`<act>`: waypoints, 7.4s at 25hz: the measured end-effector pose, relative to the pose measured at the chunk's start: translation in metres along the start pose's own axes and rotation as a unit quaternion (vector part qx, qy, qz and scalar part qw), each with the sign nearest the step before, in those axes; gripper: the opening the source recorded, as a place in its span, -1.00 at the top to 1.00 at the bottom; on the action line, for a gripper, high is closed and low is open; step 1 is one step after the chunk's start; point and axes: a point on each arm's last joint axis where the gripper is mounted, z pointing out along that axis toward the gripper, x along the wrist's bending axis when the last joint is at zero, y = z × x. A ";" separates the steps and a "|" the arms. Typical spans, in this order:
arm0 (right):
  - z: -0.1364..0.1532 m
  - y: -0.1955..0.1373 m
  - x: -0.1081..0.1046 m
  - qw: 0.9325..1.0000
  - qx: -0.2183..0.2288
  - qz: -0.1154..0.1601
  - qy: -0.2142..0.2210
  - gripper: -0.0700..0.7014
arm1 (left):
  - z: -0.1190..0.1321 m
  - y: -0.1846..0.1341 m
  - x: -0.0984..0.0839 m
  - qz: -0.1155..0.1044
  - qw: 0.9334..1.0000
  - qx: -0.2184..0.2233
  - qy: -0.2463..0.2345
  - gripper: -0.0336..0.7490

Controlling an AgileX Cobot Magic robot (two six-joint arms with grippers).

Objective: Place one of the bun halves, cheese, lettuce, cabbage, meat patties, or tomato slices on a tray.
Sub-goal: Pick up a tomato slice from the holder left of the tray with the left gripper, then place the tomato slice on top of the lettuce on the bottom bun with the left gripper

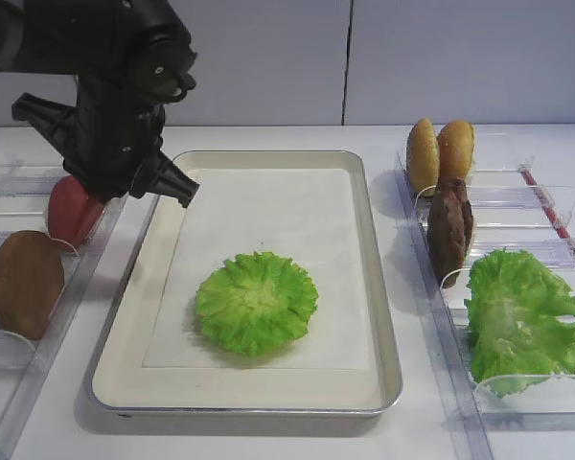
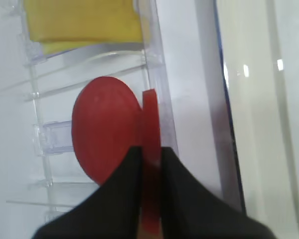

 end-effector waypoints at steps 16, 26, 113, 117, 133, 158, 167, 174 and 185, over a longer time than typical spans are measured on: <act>0.000 0.000 0.000 1.000 0.000 0.000 0.000 0.45 | -0.067 -0.015 0.001 -0.016 0.997 -0.051 -0.056 0.68; 0.000 0.000 0.000 1.000 0.000 0.000 0.000 0.45 | -0.090 -0.033 0.017 -0.050 0.992 -0.046 -0.109 0.68; 0.000 0.000 0.000 1.000 0.000 0.007 0.000 0.82 | 0.032 -0.087 -0.007 -0.158 0.743 -0.005 -0.651 0.68; 0.000 0.000 0.000 1.000 0.000 0.007 0.000 0.82 | 0.032 -0.087 -0.007 -0.159 0.744 -0.006 -0.649 0.68; 0.000 0.000 0.000 1.000 0.000 0.007 0.000 0.82 | 0.028 -0.085 -0.017 -0.162 0.749 -0.014 -0.642 0.68; 0.000 0.000 0.000 1.000 0.000 0.007 0.000 0.82 | 0.036 -0.088 -0.013 -0.126 0.779 -0.028 -0.614 -0.06; 0.000 0.000 0.000 1.000 0.000 0.007 0.000 0.82 | 0.036 -0.082 -0.011 -0.113 0.782 -0.079 -0.608 -0.39; 0.000 0.000 0.000 1.000 0.000 0.007 0.000 0.82 | 0.038 -0.082 -0.011 -0.105 0.788 -0.091 -0.599 -0.40; 0.000 0.000 0.000 1.000 0.000 0.007 0.000 0.82 | 0.021 -0.050 0.003 -0.022 0.802 -0.157 -0.576 -0.40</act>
